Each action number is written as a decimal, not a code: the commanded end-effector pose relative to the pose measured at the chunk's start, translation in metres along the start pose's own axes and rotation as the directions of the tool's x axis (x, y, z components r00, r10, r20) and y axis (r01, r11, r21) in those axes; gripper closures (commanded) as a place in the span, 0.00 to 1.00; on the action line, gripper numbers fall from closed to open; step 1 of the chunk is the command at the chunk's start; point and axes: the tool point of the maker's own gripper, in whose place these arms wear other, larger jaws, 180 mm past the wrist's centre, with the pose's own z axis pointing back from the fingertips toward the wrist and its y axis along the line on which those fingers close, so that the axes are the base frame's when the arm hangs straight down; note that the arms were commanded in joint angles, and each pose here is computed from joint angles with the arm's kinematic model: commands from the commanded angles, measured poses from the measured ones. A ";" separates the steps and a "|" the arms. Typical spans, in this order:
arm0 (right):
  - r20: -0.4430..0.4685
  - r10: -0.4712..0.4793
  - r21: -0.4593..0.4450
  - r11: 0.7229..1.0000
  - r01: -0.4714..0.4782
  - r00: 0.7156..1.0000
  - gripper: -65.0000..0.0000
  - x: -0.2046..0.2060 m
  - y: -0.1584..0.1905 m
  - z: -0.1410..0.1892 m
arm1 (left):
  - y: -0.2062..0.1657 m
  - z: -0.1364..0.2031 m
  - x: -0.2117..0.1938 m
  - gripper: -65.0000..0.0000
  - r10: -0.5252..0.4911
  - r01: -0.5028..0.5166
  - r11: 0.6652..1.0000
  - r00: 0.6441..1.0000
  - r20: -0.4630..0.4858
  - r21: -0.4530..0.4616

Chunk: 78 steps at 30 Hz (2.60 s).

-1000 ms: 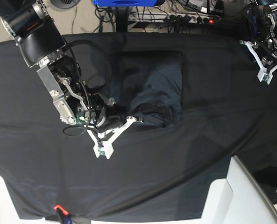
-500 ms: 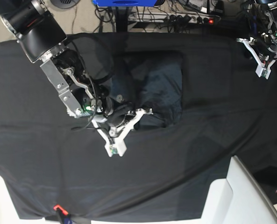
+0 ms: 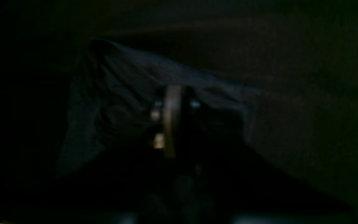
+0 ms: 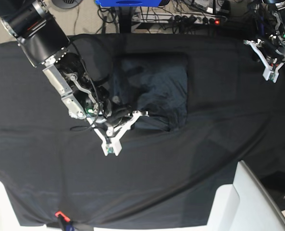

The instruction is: Fold the T-shirt properly

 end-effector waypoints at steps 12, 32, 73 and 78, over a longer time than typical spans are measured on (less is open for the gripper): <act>0.288 -0.001 -0.063 0.998 0.020 0.958 0.29 0.057 -0.033 0.046 | -0.085 0.032 0.102 1.00 -0.215 0.235 0.971 0.936 0.279 -0.043; 0.321 -0.255 -0.285 0.893 0.350 0.912 1.00 -0.006 -0.159 0.102 | -0.224 -0.009 0.135 1.00 -0.308 0.391 0.866 0.908 0.283 -0.312; 0.106 -0.168 -0.134 0.974 0.182 0.980 1.00 -0.032 -0.080 0.089 | -0.205 0.018 0.132 1.00 -0.363 0.462 0.853 0.860 0.360 -0.244; -0.066 -0.044 0.000 0.999 0.044 0.997 1.00 -0.060 -0.017 0.079 | -0.217 0.024 0.114 1.00 -0.373 0.473 0.839 0.860 0.350 -0.269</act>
